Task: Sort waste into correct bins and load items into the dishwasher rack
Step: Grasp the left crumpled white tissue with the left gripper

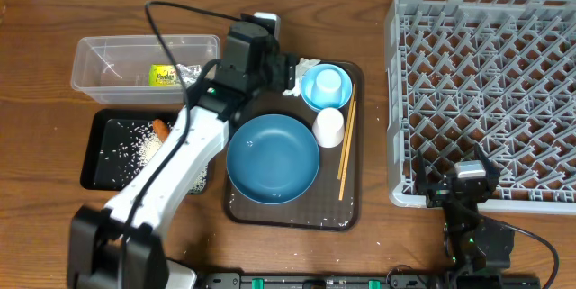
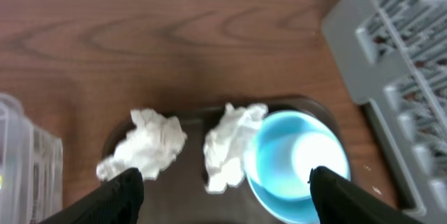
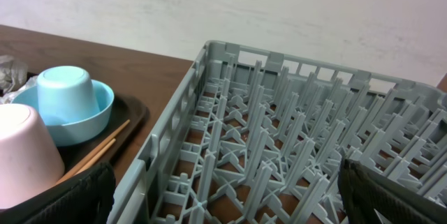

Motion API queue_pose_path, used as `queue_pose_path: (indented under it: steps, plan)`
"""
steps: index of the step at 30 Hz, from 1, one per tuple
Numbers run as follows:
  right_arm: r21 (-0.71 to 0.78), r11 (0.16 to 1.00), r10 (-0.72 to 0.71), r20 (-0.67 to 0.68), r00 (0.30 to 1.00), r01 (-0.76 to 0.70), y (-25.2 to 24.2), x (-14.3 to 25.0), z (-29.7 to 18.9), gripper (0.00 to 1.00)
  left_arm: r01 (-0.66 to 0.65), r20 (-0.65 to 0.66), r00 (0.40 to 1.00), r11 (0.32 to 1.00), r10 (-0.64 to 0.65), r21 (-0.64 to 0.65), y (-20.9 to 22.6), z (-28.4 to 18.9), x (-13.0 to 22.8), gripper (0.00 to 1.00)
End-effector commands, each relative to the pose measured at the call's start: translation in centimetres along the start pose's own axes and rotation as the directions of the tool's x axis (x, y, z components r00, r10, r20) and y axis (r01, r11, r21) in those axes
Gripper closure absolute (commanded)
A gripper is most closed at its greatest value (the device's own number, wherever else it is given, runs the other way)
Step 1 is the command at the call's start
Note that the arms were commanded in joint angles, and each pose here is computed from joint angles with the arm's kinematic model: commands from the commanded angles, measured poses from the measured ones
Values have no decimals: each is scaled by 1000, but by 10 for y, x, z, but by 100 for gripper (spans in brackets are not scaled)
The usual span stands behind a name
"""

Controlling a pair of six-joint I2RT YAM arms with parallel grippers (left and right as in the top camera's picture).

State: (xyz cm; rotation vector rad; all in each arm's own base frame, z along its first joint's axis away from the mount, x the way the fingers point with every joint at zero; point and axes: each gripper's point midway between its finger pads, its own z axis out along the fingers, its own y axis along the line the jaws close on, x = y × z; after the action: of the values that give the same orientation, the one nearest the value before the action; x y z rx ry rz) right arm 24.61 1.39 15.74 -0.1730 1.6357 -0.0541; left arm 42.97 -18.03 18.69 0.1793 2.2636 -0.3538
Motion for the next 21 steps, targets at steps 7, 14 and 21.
queue_pose_path:
  steps: [7,14,21]
  plan:
    - [-4,1000,-11,-3,1000,11,2,1,0,1,-105,-24,994,976,103,-190,41,60,20,22]
    - [-4,1000,-11,-4,1000,11,2,1,0,1,-184,-47,983,953,177,-243,53,77,28,21]
    - [-4,1000,-11,-3,1000,11,2,1,0,1,-189,-82,981,950,173,-247,59,96,45,21]
